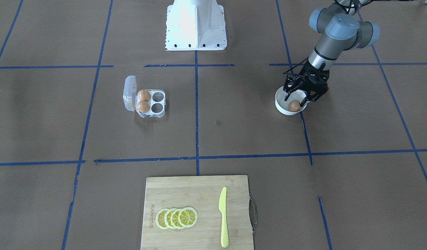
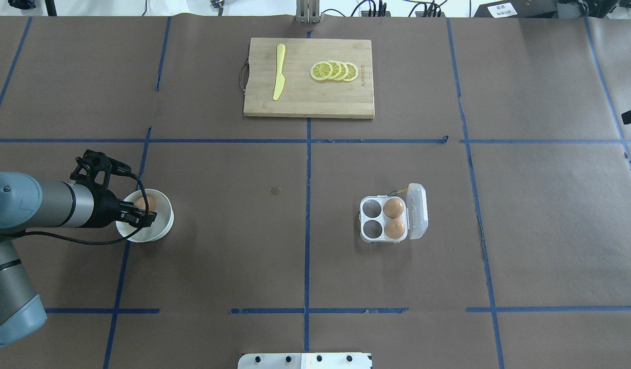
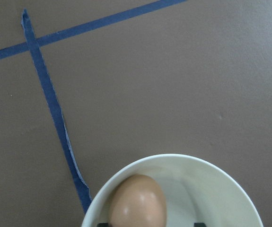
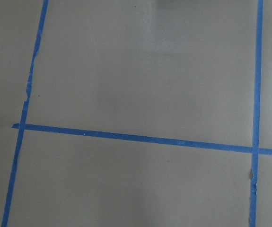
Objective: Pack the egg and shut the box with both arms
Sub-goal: 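Close the left gripper on the brown egg inside the white bowl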
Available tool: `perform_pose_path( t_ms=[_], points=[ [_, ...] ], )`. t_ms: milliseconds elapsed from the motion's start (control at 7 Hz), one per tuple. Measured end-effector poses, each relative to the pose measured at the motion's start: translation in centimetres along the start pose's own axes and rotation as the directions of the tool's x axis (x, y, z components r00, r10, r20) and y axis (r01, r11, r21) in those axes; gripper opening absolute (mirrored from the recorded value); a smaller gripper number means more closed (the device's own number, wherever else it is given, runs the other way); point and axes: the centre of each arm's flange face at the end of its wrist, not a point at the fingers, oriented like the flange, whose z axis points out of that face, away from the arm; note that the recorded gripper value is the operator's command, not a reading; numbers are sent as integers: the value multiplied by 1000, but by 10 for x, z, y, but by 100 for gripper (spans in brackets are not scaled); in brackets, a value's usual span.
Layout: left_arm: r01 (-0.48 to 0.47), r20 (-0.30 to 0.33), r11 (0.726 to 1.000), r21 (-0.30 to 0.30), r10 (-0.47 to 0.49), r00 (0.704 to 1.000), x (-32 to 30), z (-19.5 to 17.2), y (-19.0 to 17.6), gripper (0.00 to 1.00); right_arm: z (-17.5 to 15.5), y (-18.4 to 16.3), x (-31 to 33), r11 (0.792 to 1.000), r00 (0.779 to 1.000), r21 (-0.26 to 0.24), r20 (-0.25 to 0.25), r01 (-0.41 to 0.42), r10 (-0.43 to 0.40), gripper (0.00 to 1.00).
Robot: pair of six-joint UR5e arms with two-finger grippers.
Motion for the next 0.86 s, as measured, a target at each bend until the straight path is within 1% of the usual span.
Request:
perform_pose_path(
  t_ms=[143,286,429,857],
  points=[
    [-1,-1,1000,1,1,1000,2,2,-2,67,0,0,0,1000,1000,0,0,0,0,100],
    [-1,-4,1000,5,1,1000,5,4,-5,64,0,0,0,1000,1000,0,0,0,0,100],
    [-1,-6,1000,8,1,1000,7,6,-8,63,0,0,0,1000,1000,0,0,0,0,100],
    [2,-4,1000,10,-2,1000,8,7,-9,63,1,3,2,1000,1000,-3,-1,-2,2,100]
  ],
)
